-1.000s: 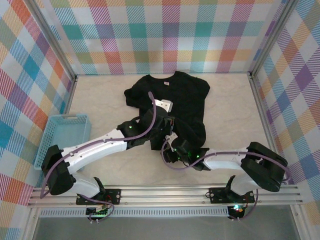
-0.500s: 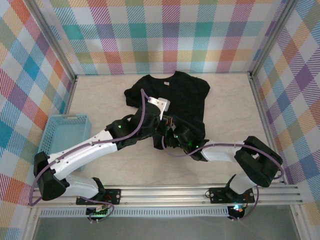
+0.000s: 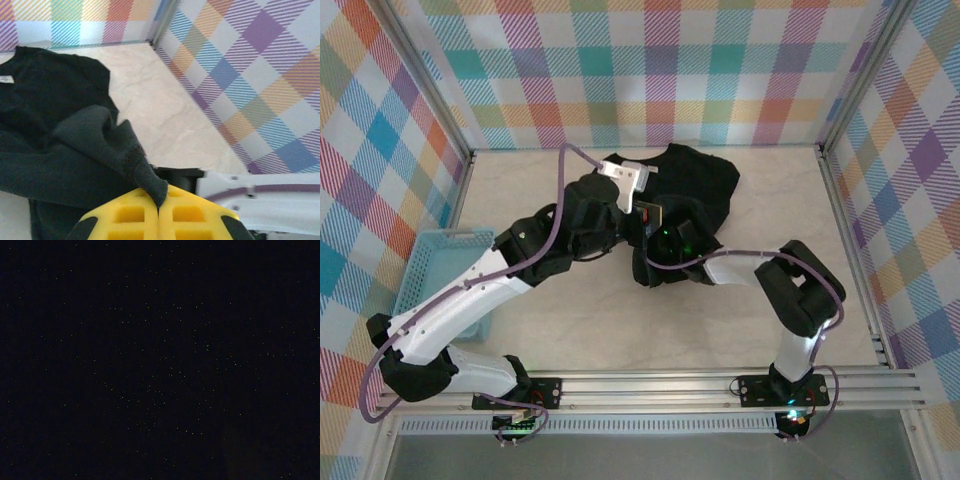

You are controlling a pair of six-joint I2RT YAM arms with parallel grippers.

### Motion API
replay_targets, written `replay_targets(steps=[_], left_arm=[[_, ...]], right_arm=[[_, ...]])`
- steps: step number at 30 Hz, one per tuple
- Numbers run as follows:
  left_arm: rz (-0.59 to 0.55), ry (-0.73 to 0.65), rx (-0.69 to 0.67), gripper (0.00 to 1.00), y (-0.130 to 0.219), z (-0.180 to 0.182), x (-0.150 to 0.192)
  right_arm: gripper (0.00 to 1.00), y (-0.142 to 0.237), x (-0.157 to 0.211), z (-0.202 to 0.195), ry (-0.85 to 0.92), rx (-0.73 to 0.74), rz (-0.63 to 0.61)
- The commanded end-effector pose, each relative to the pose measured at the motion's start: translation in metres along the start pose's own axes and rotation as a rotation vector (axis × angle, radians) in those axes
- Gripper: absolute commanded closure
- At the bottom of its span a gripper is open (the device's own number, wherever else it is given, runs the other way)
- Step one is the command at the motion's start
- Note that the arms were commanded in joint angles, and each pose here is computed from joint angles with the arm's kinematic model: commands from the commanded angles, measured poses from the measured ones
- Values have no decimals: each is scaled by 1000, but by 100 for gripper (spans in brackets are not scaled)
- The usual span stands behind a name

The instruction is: Fold the inside-out t-shirt

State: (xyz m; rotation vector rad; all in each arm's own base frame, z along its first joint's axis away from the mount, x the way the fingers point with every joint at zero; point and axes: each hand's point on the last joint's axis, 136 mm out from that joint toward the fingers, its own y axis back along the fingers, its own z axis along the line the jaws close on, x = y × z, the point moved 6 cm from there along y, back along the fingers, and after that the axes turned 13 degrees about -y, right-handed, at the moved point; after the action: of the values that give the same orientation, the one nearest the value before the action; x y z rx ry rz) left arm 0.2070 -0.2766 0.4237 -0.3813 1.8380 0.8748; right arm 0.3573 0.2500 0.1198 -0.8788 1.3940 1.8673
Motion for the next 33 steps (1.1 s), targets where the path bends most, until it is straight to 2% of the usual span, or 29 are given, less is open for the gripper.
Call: replay_targets(steps=[1, 7, 10, 14, 16, 18, 19, 22, 24, 26, 30, 33], left_arm=[[-13, 41, 78, 100, 9, -11, -20], [-74, 71, 153, 100, 25, -22, -42], [-93, 80, 172, 100, 32, -24, -49], [-112, 79, 108, 100, 37, -16, -48], [-119, 77, 62, 100, 39, -9, -45], [-115, 58, 31, 100, 41, -5, -40], [-107, 40, 21, 96, 40, -3, -37], [-87, -11, -16, 64, 37, 5, -19], [-91, -9, -121, 46, 38, 24, -6], [-91, 42, -200, 34, 37, 49, 5], [-4, 238, -344, 15, 12, 121, 33], [136, 288, -460, 10, -27, 164, 58]], right_arm=[[34, -19, -7, -3, -26, 70, 30], [30, -45, -14, -16, -107, 147, 163], [17, -57, -13, -24, -149, 185, 245], [15, -67, -12, -49, -255, 273, 364], [13, -65, -11, -62, -304, 307, 370], [13, -60, -14, -67, -332, 270, 369], [13, -58, -16, -65, -330, 233, 364], [14, -44, -25, -55, -300, 98, 317], [14, -32, -30, -51, -293, 40, 289], [14, -22, -30, -50, -301, -6, 269], [14, -6, -18, -56, -366, -76, 252], [14, 3, -13, -58, -405, -119, 217]])
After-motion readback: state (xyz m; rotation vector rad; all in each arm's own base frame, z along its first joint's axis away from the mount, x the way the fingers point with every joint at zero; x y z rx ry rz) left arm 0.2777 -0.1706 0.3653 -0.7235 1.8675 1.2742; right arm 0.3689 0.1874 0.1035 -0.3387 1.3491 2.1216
